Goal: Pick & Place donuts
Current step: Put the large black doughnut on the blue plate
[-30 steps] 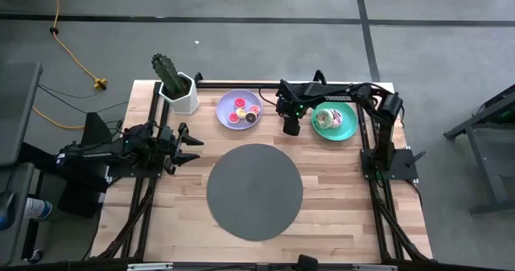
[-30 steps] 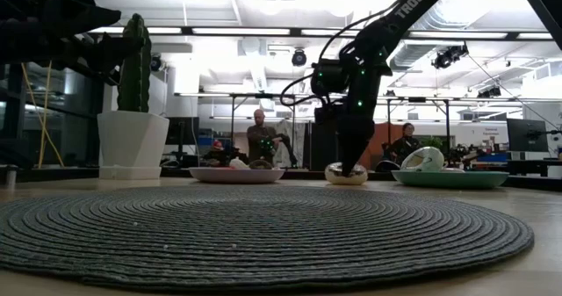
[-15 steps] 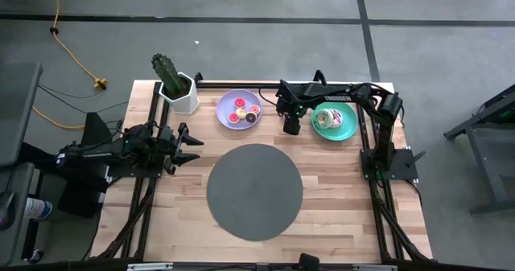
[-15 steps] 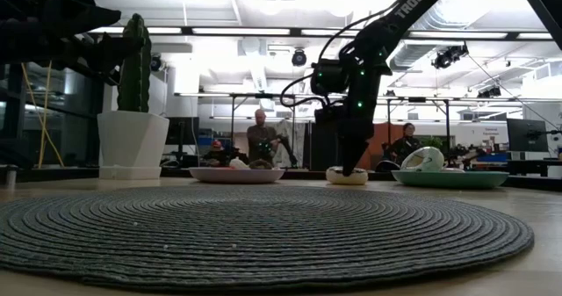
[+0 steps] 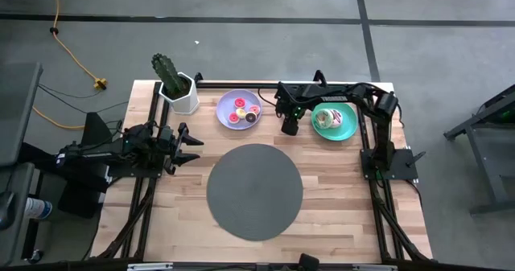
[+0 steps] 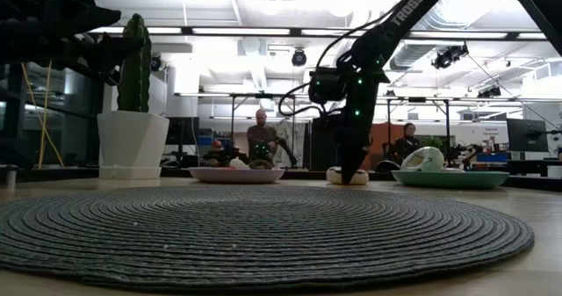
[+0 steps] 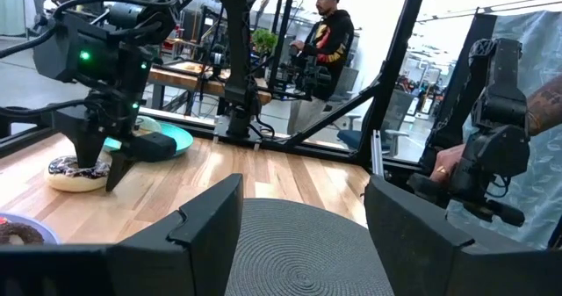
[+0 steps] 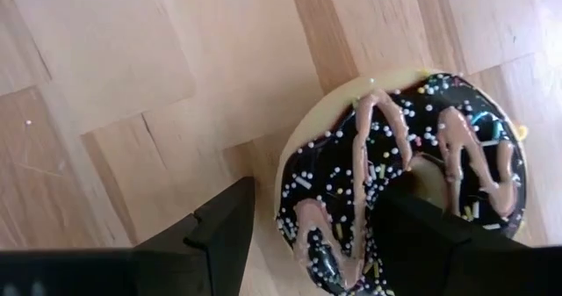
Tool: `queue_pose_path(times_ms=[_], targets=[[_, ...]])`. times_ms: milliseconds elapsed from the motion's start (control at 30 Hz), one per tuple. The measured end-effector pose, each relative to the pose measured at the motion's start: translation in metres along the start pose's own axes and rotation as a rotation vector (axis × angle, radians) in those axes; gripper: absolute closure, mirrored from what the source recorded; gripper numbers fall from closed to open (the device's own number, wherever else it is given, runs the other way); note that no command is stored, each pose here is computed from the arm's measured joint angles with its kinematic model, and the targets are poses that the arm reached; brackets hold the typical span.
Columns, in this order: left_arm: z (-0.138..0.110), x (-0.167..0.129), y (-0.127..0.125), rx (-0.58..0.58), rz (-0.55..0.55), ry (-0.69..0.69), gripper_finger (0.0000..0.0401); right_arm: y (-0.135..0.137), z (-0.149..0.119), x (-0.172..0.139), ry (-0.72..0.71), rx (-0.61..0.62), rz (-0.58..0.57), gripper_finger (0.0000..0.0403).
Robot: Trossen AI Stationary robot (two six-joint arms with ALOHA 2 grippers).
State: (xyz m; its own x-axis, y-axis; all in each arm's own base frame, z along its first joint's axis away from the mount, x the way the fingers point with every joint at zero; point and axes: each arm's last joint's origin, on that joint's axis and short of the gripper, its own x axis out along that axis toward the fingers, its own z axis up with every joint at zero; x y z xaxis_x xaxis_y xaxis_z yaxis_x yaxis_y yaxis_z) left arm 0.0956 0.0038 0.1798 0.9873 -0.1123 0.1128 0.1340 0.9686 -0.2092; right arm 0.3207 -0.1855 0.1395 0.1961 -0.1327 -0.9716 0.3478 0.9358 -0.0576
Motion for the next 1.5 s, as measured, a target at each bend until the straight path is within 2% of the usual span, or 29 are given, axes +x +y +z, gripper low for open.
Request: queue_pose_path(times_ms=[167, 500, 867, 1067, 1300, 1500], targets=[[0.0, 0.0, 0.0, 0.0, 0.0, 0.0, 0.0171, 0.0, 0.0, 0.0, 0.003, 0.019, 0.0, 0.021], [0.0, 0.0, 0.0, 0.0, 0.0, 0.0, 0.0171, 0.0, -0.001, 0.0, 0.007, 0.02, -0.003, 0.0267], [0.0, 0.0, 0.0, 0.0, 0.0, 0.0, 0.0171, -0.001, -0.003, -0.032, -0.037, 0.031, -0.025, 0.0274], [0.0, 0.0, 0.0, 0.0, 0.0, 0.0, 0.0171, -0.001, -0.01, -0.057, -0.033, 0.119, -0.036, 0.0274], [0.0, 0.0, 0.0, 0.0, 0.0, 0.0, 0.0171, -0.006, -0.028, -0.086, 0.034, 0.351, -0.057, 0.0274], [0.0, 0.0, 0.0, 0.0, 0.0, 0.0, 0.0171, -0.014, -0.044, -0.108, 0.063, 0.499, -0.068, 0.0274]])
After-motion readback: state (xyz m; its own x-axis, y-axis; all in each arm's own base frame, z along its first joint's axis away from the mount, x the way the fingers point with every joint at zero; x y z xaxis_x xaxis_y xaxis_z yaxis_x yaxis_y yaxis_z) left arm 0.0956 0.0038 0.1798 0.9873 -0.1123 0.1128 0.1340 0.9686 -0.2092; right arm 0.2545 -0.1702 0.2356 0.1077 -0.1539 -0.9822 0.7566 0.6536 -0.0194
